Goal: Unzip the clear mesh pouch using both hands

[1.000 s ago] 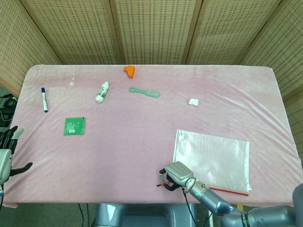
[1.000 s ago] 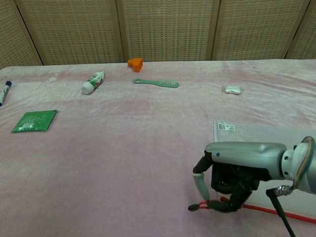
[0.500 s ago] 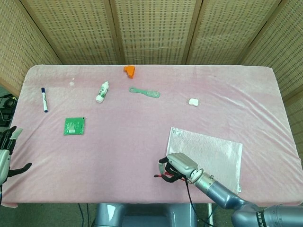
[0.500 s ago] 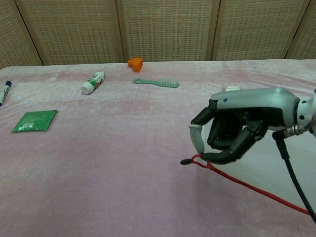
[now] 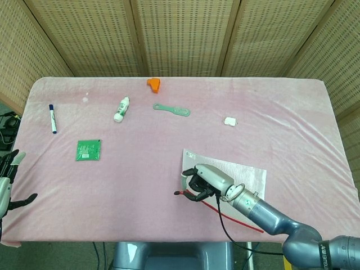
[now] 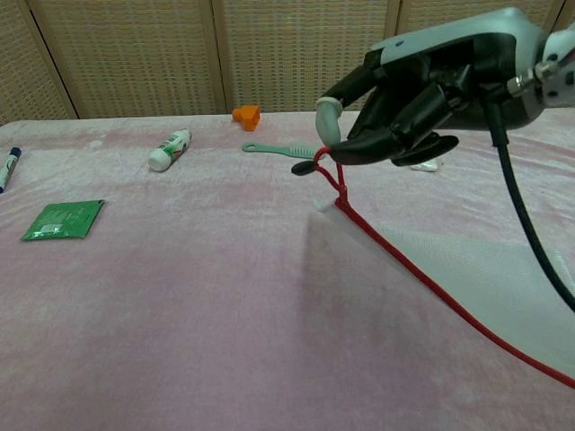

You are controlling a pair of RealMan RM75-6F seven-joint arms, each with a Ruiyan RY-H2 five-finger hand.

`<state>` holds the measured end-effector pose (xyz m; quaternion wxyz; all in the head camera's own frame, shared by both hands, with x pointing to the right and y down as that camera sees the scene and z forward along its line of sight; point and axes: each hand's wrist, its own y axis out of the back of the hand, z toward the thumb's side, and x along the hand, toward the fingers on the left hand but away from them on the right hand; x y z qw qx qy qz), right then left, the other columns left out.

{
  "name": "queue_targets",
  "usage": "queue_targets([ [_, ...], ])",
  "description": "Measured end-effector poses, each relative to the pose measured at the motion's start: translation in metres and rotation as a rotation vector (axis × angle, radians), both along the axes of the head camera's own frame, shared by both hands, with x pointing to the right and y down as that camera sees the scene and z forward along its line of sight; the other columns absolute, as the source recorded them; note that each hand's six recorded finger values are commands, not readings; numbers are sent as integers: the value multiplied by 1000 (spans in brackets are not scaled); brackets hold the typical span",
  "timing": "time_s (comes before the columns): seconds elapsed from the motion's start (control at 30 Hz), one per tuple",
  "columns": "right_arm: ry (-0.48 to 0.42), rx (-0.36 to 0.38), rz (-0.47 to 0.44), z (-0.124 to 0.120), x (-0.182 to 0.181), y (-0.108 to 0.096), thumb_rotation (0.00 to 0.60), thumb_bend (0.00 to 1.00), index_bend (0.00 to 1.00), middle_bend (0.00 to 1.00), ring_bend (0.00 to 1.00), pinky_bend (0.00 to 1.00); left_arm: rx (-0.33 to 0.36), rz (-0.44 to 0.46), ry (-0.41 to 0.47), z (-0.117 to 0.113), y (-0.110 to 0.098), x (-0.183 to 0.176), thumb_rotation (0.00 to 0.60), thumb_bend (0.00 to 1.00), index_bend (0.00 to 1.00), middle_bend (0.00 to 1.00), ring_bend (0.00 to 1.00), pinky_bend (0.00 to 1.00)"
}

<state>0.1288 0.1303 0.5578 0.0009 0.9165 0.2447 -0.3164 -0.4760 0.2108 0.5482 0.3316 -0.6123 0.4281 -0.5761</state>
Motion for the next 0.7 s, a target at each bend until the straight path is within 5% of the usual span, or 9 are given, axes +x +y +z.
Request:
queue_targets([
  [0.27, -72, -46, 15, -22, -18, -13, 600, 852, 821, 1000, 937, 1000, -6, -4, -5, 2, -2, -3, 600, 0, 0, 0, 0, 0],
  [0.5, -79, -124, 25, -15, -20, -10, 600, 852, 821, 1000, 937, 1000, -17, 30, 1, 8, -6, 1, 600, 0, 0, 10, 4, 9],
  [0.6, -67, -133, 29, -9, -16, -10, 600, 853, 821, 1000, 937, 1000, -18, 65, 44, 13, -12, 7, 600, 0, 0, 253, 186, 193],
  [0.7, -59, -139, 32, -5, -13, -10, 600, 853, 821, 1000, 937, 1000, -6, 126, 119, 20, -24, 22, 600, 0, 0, 582, 476, 458],
])
